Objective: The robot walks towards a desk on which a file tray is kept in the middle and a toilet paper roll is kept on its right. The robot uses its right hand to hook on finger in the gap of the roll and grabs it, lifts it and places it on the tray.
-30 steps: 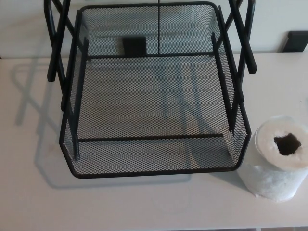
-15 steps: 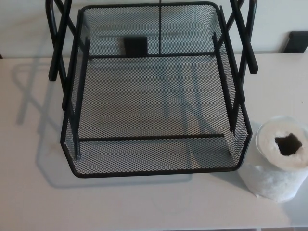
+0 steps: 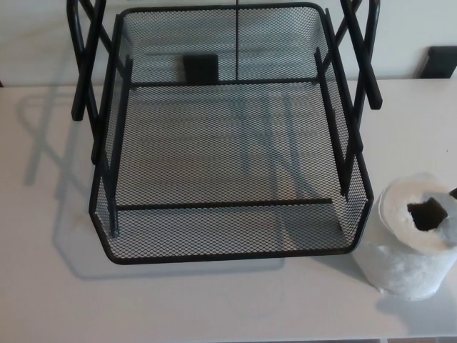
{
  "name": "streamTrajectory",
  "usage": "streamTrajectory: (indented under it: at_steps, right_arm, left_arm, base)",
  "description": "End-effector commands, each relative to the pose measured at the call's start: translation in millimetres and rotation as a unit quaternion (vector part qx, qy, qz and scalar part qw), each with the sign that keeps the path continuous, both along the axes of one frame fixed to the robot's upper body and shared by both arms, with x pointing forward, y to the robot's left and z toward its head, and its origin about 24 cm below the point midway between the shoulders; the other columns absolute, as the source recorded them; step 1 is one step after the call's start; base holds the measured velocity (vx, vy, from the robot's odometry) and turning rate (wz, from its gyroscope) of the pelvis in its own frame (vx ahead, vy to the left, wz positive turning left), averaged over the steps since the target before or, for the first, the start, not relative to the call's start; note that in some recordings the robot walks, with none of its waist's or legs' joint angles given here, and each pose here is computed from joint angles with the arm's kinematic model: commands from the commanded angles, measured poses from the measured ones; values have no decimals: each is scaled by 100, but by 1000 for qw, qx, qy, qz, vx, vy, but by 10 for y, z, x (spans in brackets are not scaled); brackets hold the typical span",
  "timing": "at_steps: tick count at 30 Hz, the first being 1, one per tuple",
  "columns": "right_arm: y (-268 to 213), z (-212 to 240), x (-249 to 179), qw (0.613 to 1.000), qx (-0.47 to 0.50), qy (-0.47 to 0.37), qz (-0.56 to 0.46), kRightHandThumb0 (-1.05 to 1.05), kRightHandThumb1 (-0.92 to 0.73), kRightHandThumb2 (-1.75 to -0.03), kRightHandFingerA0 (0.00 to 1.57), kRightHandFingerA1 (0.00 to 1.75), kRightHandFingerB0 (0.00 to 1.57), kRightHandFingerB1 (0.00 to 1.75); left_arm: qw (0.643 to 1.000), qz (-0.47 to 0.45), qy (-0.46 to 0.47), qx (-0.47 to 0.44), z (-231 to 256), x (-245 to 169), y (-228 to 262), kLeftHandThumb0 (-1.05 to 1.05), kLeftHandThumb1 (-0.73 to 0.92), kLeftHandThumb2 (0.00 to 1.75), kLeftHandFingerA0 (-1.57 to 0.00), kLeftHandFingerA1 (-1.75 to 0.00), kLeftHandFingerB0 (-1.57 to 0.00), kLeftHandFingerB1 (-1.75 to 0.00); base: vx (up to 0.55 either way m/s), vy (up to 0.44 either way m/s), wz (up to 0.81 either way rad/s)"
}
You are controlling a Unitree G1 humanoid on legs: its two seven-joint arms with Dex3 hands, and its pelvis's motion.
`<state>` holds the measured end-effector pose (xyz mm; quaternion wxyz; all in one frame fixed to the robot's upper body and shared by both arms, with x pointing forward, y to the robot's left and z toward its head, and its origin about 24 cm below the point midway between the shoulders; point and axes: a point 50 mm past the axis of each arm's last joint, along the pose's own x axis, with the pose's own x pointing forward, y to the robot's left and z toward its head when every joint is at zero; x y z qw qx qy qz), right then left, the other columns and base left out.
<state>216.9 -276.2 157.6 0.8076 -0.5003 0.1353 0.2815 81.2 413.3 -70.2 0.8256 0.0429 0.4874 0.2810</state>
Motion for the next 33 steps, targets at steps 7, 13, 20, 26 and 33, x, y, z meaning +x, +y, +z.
streamTrajectory:
  at_steps: [7, 13, 20, 26, 33]
  right_arm:
    - [152, -76, -11, 1000, -2, -3, 20, -53, -53, -56, 33, 46, 19, 32]
    - [217, -34, -45, 999, 3, -22, 34, -54, -53, -55, 35, 45, 18, 33]
    - [220, -30, -67, 999, 1, -24, 33, -37, -32, -87, 28, 59, 6, 49]
    - [194, -124, -61, 1000, -1, -1, 25, -54, -52, -55, 35, 44, 21, 33]
    - [185, -259, -54, 999, -26, 22, 17, -57, -41, -74, 29, 51, 17, 42]
  left_arm:
    - [1000, -5, 10, 18, 64, -4, 74, -88, 64, 124, -37, -93, -21, -81]
    - [1000, 7, 6, 13, 55, -17, 70, -87, 60, 123, -35, -92, -21, -81]
    - [1000, 24, -5, 9, 61, -2, 74, -86, 61, 124, -35, -94, -23, -82]
    - [999, -6, 18, 28, 66, 20, 74, -85, 63, 125, -39, -94, -28, -84]
    - [1000, -1, 11, 20, 79, 27, 84, -82, 62, 124, -35, -91, -22, -80]
  base:
    - [0, 0, 0]
    - [0, 0, 0]
    - [0, 0, 0]
    - [0, 0, 0]
    - [0, 0, 0]
